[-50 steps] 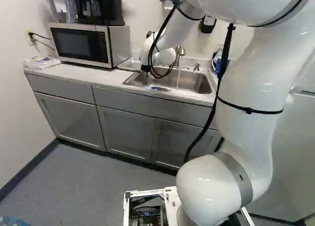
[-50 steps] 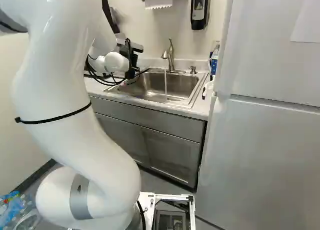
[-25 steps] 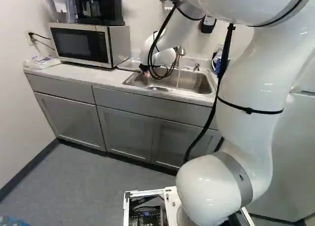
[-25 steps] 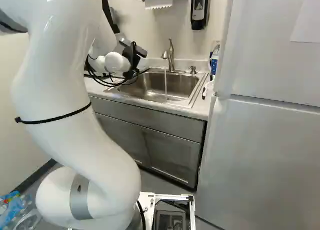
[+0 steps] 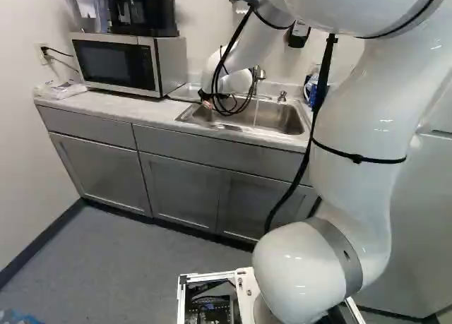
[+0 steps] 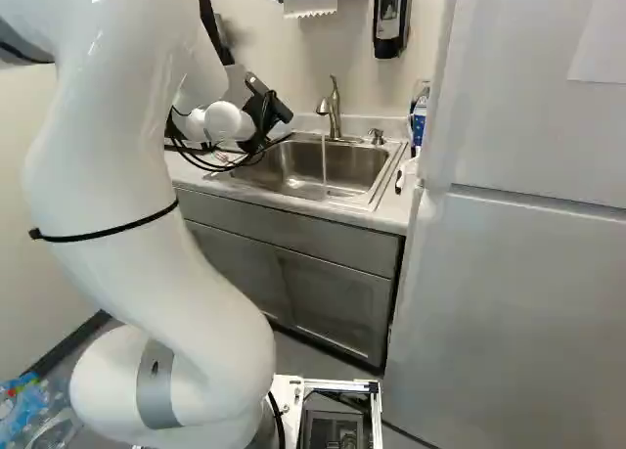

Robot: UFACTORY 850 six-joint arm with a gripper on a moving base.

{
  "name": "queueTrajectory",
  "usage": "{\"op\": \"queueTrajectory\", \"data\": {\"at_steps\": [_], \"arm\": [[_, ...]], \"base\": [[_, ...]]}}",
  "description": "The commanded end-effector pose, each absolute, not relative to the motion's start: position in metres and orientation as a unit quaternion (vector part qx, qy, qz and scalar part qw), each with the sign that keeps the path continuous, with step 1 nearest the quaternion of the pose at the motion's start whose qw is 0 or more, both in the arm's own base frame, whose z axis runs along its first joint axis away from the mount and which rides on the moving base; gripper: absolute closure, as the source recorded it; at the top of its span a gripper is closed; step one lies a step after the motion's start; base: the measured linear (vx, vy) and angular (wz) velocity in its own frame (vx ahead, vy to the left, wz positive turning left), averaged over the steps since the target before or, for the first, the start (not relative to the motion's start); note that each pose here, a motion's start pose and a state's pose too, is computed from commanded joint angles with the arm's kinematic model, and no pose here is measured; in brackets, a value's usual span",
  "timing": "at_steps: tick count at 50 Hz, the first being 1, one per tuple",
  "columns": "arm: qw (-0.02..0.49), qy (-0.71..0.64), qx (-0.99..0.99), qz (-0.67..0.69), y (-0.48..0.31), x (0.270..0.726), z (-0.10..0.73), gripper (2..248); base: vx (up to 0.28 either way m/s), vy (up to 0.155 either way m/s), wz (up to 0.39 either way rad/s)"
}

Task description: Rinse the cup and place it in the tray

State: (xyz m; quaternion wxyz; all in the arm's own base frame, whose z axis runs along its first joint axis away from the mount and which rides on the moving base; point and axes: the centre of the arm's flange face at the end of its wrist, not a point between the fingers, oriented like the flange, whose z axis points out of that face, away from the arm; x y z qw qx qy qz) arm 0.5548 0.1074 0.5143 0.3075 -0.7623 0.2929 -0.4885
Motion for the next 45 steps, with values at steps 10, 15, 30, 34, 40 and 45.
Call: {"op": "queueTrajectory", "data": {"at_steps": [10,15,30,34,40,45], "arm": [[0.333,0.332,-0.746,-0.472,0.1074,0.5548,0.5143,126],[0.345,0.352,-0.737,-0.463,0.1074,0.5548,0.5143,126],[0.380,0.409,-0.707,-0.434,0.1074,0.5548,0.5143,126],[0.389,0.424,-0.698,-0.426,0.1074,0.5548,0.5143,126],[0.403,0.445,-0.684,-0.414,0.1074,0.5548,0.5143,126],[0.413,0.463,-0.672,-0.403,0.1074,0.5548,0.5143,126]], "base": [[0.000,0.000,0.000],[0.000,0.000,0.000],[0.000,0.000,0.000],[0.000,0.000,0.000],[0.000,0.000,0.000],[0.000,0.000,0.000]]}}
